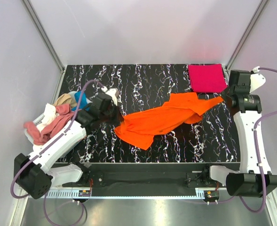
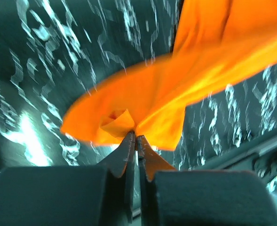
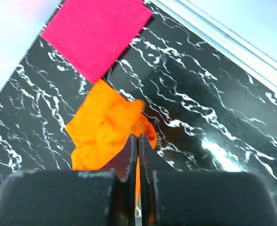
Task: Fold and stack the t-shirts
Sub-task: Flatten the tshirt out
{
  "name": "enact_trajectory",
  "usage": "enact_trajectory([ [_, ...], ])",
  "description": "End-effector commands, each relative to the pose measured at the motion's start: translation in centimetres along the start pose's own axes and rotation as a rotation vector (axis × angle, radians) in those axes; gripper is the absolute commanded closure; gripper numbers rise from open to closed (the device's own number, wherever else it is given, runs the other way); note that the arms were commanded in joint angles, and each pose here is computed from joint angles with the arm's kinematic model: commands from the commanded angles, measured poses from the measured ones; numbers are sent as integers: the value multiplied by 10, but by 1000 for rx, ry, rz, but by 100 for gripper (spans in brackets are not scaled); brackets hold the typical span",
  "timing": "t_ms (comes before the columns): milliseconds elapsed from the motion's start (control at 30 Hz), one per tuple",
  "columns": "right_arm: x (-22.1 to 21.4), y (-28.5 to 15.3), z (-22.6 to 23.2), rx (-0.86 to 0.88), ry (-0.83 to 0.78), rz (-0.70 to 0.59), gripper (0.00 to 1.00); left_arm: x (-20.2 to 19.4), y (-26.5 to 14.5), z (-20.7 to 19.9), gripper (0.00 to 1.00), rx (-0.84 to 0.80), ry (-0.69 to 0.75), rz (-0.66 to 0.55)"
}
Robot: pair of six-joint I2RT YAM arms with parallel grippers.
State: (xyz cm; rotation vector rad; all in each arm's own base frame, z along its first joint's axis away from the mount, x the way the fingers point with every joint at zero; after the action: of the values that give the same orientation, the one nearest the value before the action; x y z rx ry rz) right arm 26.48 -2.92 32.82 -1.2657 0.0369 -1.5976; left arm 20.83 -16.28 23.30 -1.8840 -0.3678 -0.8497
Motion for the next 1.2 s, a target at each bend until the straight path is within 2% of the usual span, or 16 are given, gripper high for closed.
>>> enact_trajectory([
  [0, -1, 3, -12, -114, -28, 10, 100, -26, 13, -10, 88, 1, 22, 69],
  [33, 2, 1, -11, -114, -20, 2, 100, -32, 15, -12, 84, 1, 23, 85],
  [100, 12, -5, -11, -111, -4, -25, 100, -44, 11, -20, 67, -24, 43, 102],
  [200, 18, -12, -13, -102, 9, -45, 100, -49, -2, -23, 49, -59, 51, 73],
  [300, 15, -16, -14, -78, 23, -27, 100, -49, -6, -20, 44, -36, 42, 51],
  [433, 13, -23, -17, -52, 34, -21, 100, -57, 9, -23, 44, -63, 9, 114],
  [567, 4, -23, -20, -9, 52, 4, 100, -73, 26, -38, 52, -232, -46, 163],
  [600, 2, -23, -20, -4, 51, 12, 100, -72, 30, -43, 53, -270, -68, 137],
  [667, -2, -21, -20, 3, 49, 30, 100, -87, 36, -50, 53, -290, -68, 166],
  [867, -4, -21, -16, 42, 52, 54, 100, -104, 46, -68, 44, -268, -75, 181],
  [1167, -2, -26, -16, 63, 53, 48, 100, -129, 65, -67, 44, -138, -102, 280],
])
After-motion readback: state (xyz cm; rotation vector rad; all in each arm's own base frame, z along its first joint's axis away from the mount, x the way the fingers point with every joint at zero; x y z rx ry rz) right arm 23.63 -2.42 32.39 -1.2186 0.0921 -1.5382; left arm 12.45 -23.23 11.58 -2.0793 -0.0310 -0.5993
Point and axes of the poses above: each gripper's point midway between its finger pads, its own y axis out along the fingers, its own z axis along the line the jaws close on, x = y × z, the point moved 8 cm from there along -y, back along the fingers, and after that the axes turned 11 degrees about y, right-handed, at the moved point
